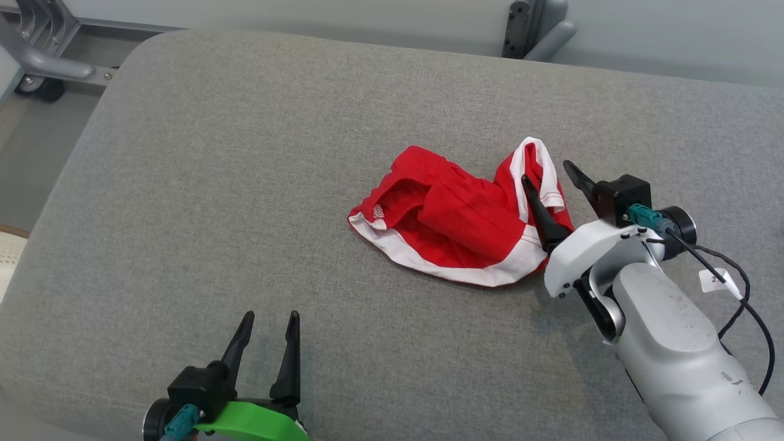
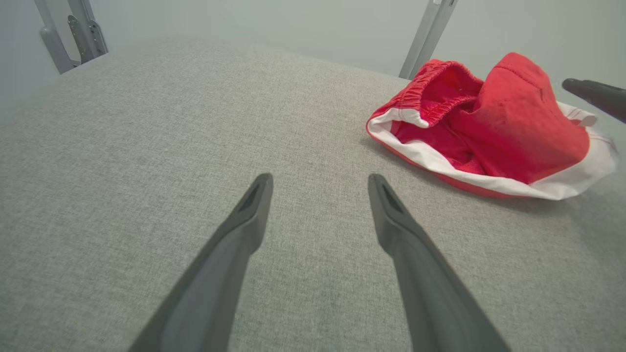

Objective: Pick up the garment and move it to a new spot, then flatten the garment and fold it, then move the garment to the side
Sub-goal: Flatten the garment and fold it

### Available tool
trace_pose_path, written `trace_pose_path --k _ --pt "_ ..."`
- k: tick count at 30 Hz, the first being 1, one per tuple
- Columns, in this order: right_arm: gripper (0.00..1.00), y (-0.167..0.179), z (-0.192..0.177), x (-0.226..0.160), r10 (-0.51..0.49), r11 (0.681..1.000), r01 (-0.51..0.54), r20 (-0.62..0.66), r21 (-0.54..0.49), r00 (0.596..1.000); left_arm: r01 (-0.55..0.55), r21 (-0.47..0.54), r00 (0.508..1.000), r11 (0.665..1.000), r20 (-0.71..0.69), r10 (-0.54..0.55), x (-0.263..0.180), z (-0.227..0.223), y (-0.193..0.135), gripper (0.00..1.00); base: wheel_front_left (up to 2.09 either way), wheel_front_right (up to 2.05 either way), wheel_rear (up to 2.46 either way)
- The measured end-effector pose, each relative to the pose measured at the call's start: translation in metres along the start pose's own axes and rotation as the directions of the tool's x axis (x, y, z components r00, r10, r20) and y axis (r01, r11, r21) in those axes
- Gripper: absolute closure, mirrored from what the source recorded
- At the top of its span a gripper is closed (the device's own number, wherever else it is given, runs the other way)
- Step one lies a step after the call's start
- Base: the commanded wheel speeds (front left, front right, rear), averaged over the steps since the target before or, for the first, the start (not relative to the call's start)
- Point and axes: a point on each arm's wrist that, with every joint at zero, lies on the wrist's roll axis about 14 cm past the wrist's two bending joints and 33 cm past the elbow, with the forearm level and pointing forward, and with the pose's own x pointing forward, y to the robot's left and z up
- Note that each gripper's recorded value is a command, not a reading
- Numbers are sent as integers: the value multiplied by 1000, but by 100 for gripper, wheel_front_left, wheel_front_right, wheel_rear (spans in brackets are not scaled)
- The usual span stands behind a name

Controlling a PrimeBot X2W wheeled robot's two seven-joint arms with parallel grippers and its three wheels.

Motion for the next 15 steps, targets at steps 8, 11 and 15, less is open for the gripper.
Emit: trace_pose_path --k 8,11,15 --pt "30 -14 -25 -4 -54 998 56 -65 25 996 7 -5 1000 1000 -13 -7 5 -3 -3 0 0 0 0" --pt "65 -25 -30 -6 -85 996 87 -77 24 993 8 -8 1000 1000 -14 -8 6 -4 -4 0 0 0 0" --pt "100 -32 -35 -8 -109 993 111 -92 26 990 7 -11 1000 1000 -15 -7 6 -4 -4 0 0 0 0"
